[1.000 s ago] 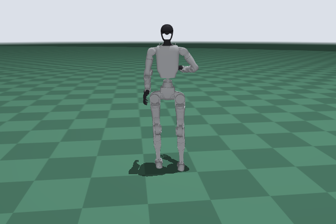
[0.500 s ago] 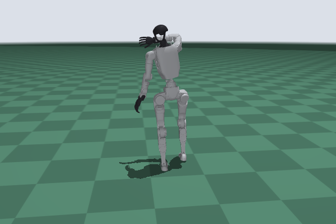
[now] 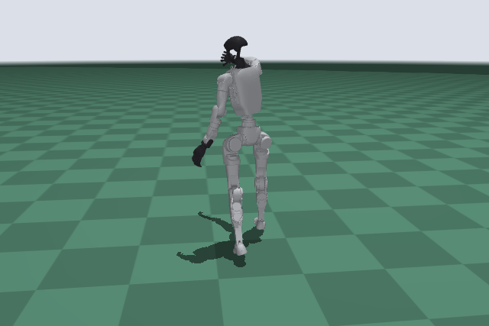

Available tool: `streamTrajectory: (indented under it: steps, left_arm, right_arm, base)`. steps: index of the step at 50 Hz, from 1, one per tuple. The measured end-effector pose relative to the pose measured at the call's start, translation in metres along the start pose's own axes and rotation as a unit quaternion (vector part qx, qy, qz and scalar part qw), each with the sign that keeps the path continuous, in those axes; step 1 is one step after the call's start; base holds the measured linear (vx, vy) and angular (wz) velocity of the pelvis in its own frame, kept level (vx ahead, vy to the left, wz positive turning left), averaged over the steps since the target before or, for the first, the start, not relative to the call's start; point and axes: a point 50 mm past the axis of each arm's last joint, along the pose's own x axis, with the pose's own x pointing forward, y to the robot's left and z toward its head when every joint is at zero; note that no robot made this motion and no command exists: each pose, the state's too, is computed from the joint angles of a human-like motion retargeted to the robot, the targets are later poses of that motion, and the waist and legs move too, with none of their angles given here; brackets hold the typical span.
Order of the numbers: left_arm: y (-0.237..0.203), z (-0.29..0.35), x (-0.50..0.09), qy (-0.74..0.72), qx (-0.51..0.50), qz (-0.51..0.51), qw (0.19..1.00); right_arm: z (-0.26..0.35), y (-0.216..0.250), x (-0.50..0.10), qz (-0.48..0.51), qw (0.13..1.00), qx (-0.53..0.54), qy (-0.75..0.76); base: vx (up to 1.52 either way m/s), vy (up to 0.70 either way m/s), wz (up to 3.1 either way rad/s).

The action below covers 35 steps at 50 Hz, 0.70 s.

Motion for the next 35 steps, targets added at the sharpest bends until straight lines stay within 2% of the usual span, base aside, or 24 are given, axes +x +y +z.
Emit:
streamTrajectory:
  steps: [7,15,21,30,35]
  left_arm:
    - [-0.021,-0.041,-0.017,0.057,-0.012,-0.056,0.997]
    - [-0.044,-0.044,-0.027,0.045,0.0,-0.109,0.993]
    - [-0.064,-0.032,-0.029,0.016,0.011,-0.138,0.99]
    - [-0.074,-0.018,-0.028,-0.001,0.011,-0.143,0.99]
    - [-0.067,-0.022,-0.026,0.019,-0.004,-0.117,0.993]
  right_arm:
    - [-0.02,0.036,-0.022,0.063,0.997,-0.019,0.028]
    - [-0.048,0.08,-0.059,0.156,0.984,-0.059,0.064]
    - [-0.065,0.086,-0.069,0.174,0.979,-0.053,0.093]
    - [-0.063,0.089,-0.073,0.163,0.98,0.006,0.114]
    - [-0.038,0.105,-0.081,0.159,0.968,0.13,0.145]
  base:
    - [0.54,-0.21,-0.54]
    - [0.4,-0.27,-0.6]
    - [0.32,-0.07,-1.2]
    - [0.3,0.08,-0.94]
    - [0.36,0.23,-0.62]
